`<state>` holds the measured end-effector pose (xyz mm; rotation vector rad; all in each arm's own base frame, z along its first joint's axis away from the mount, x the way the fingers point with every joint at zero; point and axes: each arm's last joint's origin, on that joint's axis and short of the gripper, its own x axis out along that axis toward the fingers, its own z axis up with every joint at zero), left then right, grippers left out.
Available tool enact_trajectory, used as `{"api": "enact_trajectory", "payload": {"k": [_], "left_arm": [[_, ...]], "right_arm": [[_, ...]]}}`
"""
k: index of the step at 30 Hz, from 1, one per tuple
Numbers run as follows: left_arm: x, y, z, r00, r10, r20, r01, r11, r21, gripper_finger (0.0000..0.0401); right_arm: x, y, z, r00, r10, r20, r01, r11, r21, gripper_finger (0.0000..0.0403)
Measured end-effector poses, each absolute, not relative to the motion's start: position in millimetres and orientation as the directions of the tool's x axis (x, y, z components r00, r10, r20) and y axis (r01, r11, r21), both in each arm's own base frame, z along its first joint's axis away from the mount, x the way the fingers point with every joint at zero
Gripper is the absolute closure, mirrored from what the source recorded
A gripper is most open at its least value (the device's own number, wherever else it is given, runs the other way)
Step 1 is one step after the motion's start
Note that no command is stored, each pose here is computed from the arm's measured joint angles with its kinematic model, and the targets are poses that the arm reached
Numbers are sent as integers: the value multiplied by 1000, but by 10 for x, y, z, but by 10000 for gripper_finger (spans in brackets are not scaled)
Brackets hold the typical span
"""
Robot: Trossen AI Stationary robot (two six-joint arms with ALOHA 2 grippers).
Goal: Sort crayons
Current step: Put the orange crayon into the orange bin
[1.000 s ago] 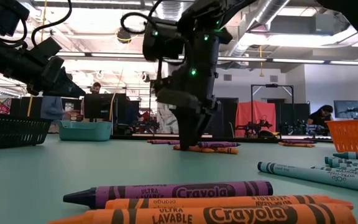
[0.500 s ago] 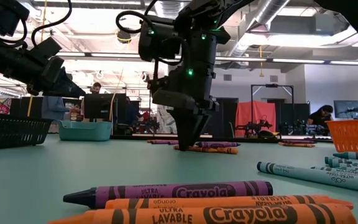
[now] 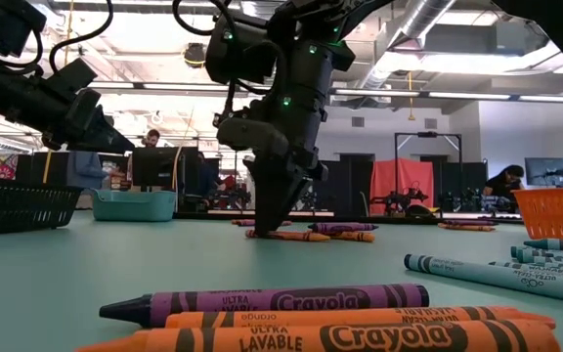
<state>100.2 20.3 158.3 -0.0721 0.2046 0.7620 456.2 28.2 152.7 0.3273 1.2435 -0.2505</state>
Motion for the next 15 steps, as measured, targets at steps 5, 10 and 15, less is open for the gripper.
{"api": "enact_trajectory", "payload": {"k": [5,10,15], "left_arm": [[1002,202,1583,705,678,-210,-692,722,9,225],[1002,203,1583,705,678,-210,-692,722,9,225],[1002,203,1583,705,678,-210,-692,722,9,225]], "right_arm": [[4562,301,1529,305,-5,-952,336,936,103,365],[4582,399,1541,334,3,-943,268,958,98,365],[4587,533,1549,353,15,-935,189,978,86,363]]}}
